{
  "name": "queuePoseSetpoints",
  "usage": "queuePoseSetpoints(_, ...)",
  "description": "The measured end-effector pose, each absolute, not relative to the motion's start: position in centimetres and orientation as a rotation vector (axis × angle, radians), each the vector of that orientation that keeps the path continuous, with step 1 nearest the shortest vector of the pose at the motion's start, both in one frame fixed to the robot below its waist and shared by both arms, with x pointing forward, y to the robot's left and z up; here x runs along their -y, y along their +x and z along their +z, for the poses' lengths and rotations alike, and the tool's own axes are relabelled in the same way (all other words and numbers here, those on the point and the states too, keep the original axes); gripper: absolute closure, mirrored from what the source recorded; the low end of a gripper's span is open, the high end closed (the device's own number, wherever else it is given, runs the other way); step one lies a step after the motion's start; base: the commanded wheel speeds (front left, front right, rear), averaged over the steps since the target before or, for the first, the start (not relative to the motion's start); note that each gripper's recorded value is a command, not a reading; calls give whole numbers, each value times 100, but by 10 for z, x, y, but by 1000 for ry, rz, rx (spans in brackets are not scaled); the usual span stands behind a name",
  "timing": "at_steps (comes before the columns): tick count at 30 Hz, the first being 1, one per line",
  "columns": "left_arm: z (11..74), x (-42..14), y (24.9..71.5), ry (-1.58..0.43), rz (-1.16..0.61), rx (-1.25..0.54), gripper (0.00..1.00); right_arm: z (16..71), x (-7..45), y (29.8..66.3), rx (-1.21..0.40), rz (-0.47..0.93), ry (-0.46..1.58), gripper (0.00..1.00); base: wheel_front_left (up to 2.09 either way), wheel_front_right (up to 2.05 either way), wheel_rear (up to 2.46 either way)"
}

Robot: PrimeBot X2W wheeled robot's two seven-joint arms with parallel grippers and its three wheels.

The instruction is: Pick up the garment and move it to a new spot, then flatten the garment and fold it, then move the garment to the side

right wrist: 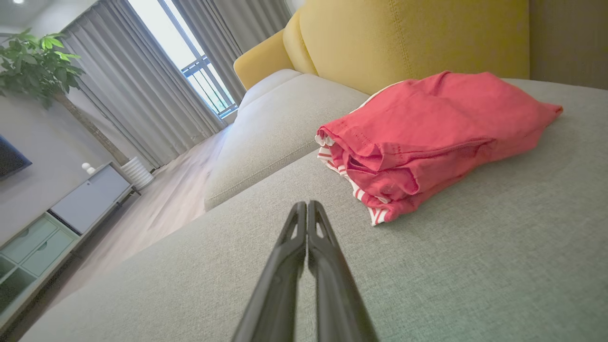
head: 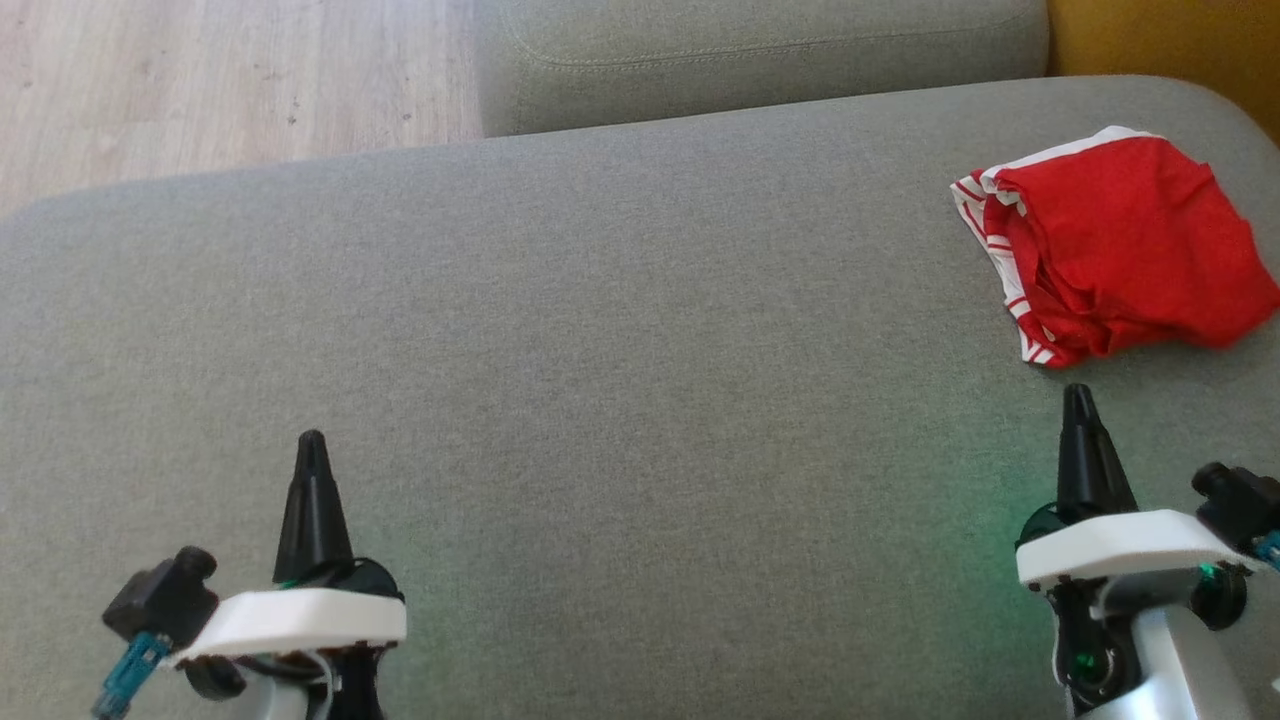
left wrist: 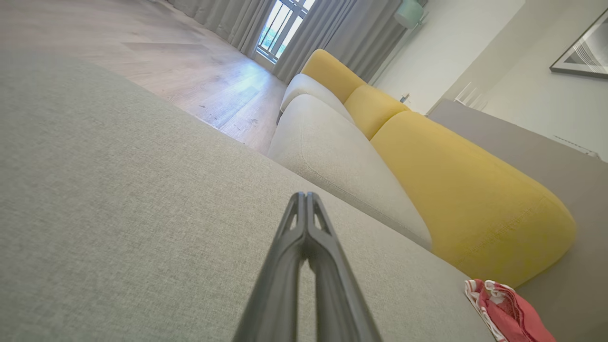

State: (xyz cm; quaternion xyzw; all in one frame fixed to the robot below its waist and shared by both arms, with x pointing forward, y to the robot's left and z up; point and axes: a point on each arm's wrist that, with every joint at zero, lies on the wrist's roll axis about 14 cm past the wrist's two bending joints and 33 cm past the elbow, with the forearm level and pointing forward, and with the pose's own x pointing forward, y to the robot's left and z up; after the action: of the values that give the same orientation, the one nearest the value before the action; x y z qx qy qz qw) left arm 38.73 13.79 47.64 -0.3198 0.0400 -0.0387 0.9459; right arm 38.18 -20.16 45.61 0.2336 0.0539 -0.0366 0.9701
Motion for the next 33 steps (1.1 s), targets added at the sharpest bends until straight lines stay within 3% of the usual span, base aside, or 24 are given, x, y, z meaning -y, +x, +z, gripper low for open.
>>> queuePoseSetpoints(33,471,-160,383,-983,9,-122,100,465,207,383,-89,-119,869,100,0,0,0)
